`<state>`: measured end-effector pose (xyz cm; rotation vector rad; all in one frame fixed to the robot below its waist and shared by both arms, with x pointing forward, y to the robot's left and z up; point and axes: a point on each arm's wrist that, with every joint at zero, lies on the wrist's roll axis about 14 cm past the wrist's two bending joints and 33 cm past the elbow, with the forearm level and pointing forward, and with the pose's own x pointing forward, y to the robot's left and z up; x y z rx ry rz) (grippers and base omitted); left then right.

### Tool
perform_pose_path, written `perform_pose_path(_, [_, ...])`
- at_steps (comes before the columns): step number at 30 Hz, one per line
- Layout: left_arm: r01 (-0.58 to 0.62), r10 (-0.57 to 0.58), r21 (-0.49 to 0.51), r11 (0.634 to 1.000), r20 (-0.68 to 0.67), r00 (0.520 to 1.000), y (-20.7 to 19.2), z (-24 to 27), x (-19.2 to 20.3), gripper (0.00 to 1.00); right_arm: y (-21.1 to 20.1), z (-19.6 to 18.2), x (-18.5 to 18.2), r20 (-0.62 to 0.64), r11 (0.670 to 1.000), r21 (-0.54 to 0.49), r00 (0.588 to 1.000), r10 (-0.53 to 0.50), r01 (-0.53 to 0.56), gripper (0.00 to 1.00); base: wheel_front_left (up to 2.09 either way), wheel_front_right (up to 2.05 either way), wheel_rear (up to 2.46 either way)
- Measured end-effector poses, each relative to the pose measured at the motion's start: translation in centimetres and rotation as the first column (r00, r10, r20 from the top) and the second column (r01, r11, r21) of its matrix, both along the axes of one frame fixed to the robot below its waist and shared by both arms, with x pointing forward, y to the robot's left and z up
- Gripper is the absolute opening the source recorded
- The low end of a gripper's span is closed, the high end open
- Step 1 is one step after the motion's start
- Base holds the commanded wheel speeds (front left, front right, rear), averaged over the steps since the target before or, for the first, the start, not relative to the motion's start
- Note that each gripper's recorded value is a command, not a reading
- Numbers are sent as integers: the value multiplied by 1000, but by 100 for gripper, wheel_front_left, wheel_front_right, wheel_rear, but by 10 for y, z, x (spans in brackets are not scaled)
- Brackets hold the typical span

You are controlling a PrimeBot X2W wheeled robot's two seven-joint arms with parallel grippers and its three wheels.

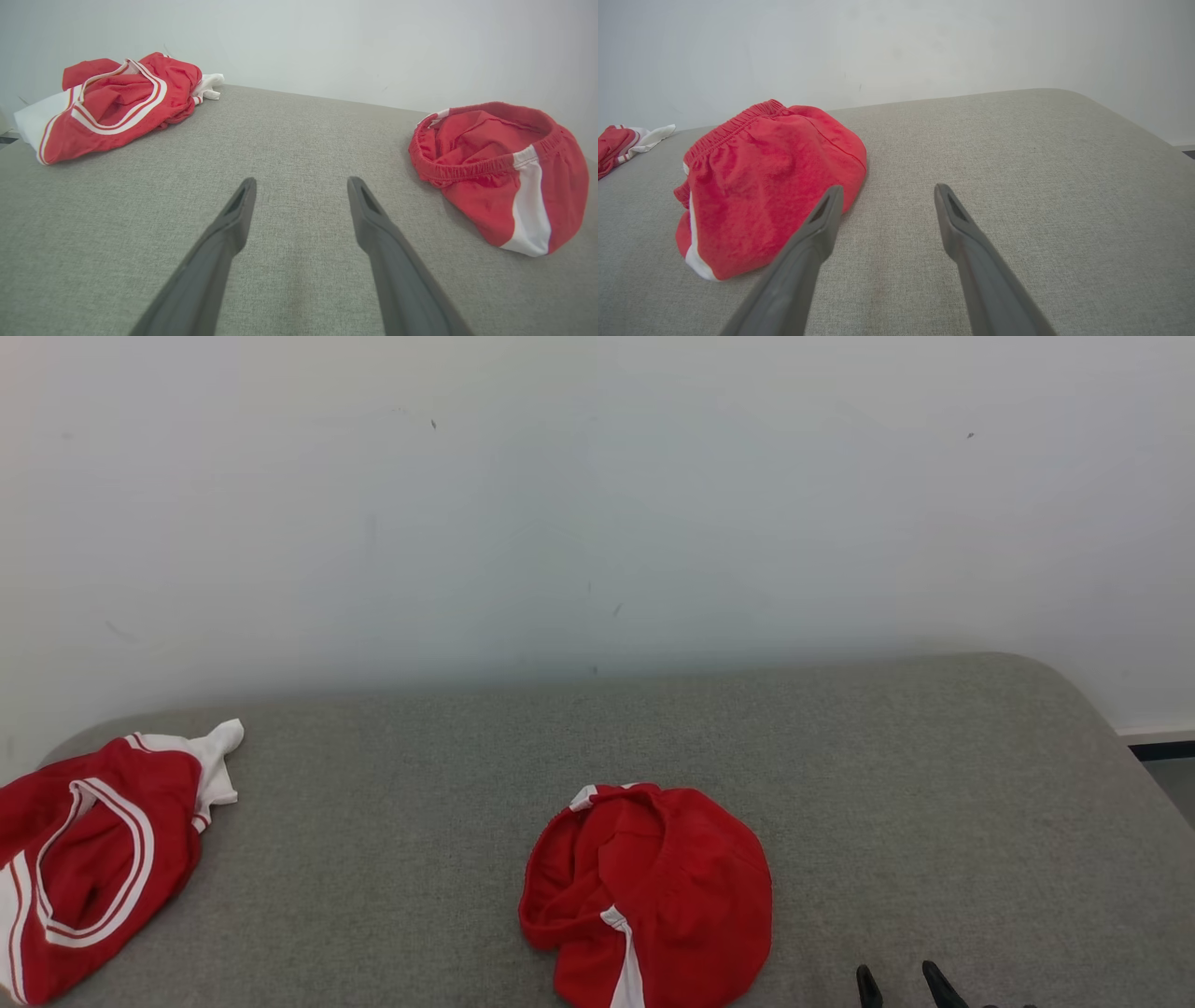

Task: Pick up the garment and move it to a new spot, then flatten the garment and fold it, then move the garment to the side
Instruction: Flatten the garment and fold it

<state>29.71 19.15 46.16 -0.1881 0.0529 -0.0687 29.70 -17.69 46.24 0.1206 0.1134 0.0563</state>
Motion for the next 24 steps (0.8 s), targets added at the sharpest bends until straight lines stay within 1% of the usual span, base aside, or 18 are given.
perform_pose_path(10, [30,-30,-8,1000,-3,1000,-9,-1,5,100,0,-3,0,-10,1000,2,1000,-1,1,100,0,0,0])
perform_pose_path(13, [73,-73,-11,997,1,997,-23,1,11,100,0,-2,0,-8,1000,3,1000,-2,2,100,0,0,0])
perform_pose_path(16, [154,-154,-4,988,6,988,-47,4,21,100,-2,-1,-1,-9,1000,5,1000,-13,13,100,0,0,0])
perform_pose_path(19, [272,-273,25,962,7,962,-82,9,32,100,-8,-1,-4,-12,999,7,999,-34,35,100,0,0,0])
perform_pose_path(21, [367,-368,41,929,10,930,-109,14,38,100,-13,0,-6,-9,999,4,999,-54,54,100,0,0,0])
perform_pose_path(24, [491,-492,66,869,0,870,-146,19,44,100,-25,0,-11,-8,995,5,995,-96,96,100,0,0,0])
